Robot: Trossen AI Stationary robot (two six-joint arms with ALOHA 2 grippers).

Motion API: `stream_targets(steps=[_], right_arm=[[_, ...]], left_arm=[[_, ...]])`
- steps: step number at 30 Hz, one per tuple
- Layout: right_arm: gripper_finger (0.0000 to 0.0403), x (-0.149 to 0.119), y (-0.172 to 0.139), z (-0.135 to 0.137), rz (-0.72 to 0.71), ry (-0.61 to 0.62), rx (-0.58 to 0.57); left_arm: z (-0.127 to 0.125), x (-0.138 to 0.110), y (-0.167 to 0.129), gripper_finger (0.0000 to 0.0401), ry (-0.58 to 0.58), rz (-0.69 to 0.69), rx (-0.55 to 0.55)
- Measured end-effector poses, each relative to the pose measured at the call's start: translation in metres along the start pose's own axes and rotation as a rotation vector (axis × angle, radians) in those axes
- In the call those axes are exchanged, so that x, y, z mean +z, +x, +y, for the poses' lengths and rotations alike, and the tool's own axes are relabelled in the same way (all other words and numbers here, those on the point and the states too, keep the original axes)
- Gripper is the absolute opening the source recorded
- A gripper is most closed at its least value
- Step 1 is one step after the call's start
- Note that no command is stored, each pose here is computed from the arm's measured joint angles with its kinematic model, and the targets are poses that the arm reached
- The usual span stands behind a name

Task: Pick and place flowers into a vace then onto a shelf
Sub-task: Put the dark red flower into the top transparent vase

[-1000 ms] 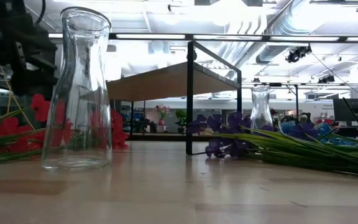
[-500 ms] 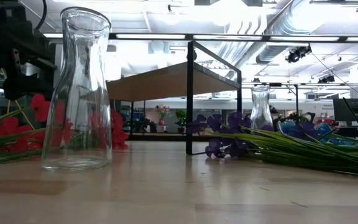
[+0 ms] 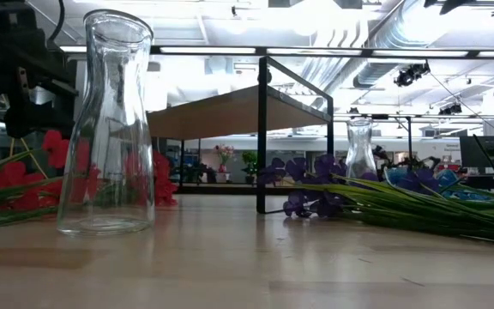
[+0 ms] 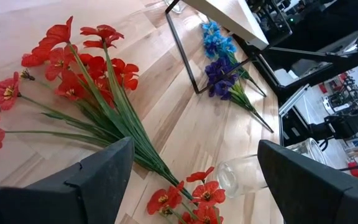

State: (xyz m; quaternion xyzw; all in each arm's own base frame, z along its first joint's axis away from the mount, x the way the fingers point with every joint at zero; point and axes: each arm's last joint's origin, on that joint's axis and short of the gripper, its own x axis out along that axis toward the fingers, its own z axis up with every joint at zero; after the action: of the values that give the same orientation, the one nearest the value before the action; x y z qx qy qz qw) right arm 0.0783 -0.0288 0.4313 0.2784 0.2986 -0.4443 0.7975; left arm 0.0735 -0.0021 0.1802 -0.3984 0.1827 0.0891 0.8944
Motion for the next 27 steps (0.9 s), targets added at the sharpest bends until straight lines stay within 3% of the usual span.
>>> stream_targets(steps=[11, 22, 27], right_arm=[[0.0181, -0.007, 0.020, 0.007, 0.070, 0.170, -0.054], [0.0181, -0.075, 0.101, 0.004, 0.431, 0.239, -0.268], [0.0181, -0.103, 0.135, 0.003, 0.503, 0.276, -0.264]], left_arm=[[0.000, 0.000, 0.000, 0.0376, 0.000, 0.001, 0.000], [-0.001, 0.000, 0.000, 0.0376, -0.005, 0.017, -0.021], [-0.001, -0.001, 0.000, 0.0376, -0.005, 0.037, -0.037]])
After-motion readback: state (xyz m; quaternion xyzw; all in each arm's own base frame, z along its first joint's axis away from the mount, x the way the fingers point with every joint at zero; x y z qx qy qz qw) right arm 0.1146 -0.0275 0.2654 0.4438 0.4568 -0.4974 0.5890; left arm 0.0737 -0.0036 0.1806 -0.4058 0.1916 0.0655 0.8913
